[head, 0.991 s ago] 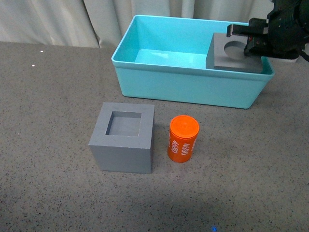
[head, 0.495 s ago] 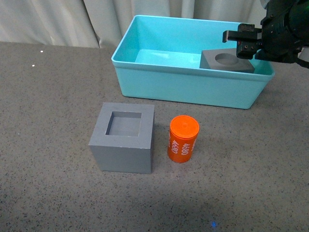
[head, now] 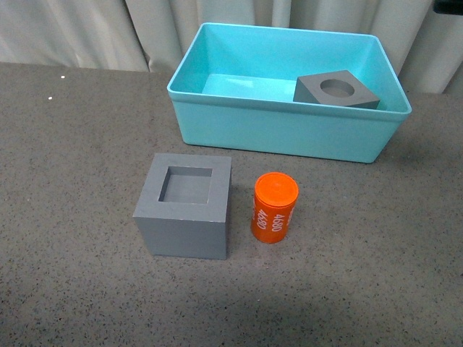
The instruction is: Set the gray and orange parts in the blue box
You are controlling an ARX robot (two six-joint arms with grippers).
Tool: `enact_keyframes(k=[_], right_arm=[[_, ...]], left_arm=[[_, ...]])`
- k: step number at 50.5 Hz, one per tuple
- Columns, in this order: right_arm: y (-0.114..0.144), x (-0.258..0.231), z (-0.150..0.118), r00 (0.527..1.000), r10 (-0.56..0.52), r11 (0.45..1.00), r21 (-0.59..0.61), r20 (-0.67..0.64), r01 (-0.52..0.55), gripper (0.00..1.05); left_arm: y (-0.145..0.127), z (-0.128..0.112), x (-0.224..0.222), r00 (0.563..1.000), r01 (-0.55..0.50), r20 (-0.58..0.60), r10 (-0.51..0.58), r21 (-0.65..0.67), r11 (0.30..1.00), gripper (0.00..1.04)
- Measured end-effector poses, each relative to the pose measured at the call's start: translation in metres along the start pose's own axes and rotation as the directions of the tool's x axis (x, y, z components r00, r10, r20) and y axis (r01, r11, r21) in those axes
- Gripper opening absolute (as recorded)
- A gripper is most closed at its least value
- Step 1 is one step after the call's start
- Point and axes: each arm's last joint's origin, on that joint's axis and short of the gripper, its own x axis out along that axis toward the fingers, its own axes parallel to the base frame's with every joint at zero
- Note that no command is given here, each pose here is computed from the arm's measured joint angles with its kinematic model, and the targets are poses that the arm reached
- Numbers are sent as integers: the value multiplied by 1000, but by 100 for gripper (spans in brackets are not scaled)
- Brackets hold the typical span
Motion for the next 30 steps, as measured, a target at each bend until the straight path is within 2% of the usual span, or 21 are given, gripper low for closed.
enact_keyframes(k=[6,11,12,13,15,16,17,25,27,30], right_arm=[[-3,-30,-9,1000,-19,999,-39,21,20,95],[-3,-34,-7,999,-20,998,-55,34,22,95],[-3,-34,-7,999,-20,998,-57,34,22,95],[-3,-34,-7,999,-20,998,-59,34,22,95],[-3,-34,-7,999,-20,998,-62,32,22,95],[-3,-34,-7,999,-20,998,-62,33,22,95],[-3,-34,-7,999,-21,998,-65,33,23,95],[-3,-34,-7,999,-21,998,-66,33,23,95],[-3,-34,-7,999,-21,998,-66,33,23,95],[-3,-34,-7,999,-21,998,-66,33,23,95]], left_arm=[[0,0,0,1000,0,0,0,0,1000,98],[0,0,0,1000,-15,-14,15,-8,1000,98],[0,-1,0,997,-48,-58,46,-35,998,98],[0,-2,1,983,-112,-157,100,-66,992,98],[1,-5,4,944,-204,-283,170,-94,974,98],[2,-6,5,933,-224,-312,177,-123,967,98],[2,0,18,916,-285,-350,199,-215,934,98],[-10,27,56,951,-164,-301,68,-305,938,98],[-14,28,69,946,-122,-325,13,-317,941,98],[-23,23,91,915,-71,-398,-65,-318,946,98]])
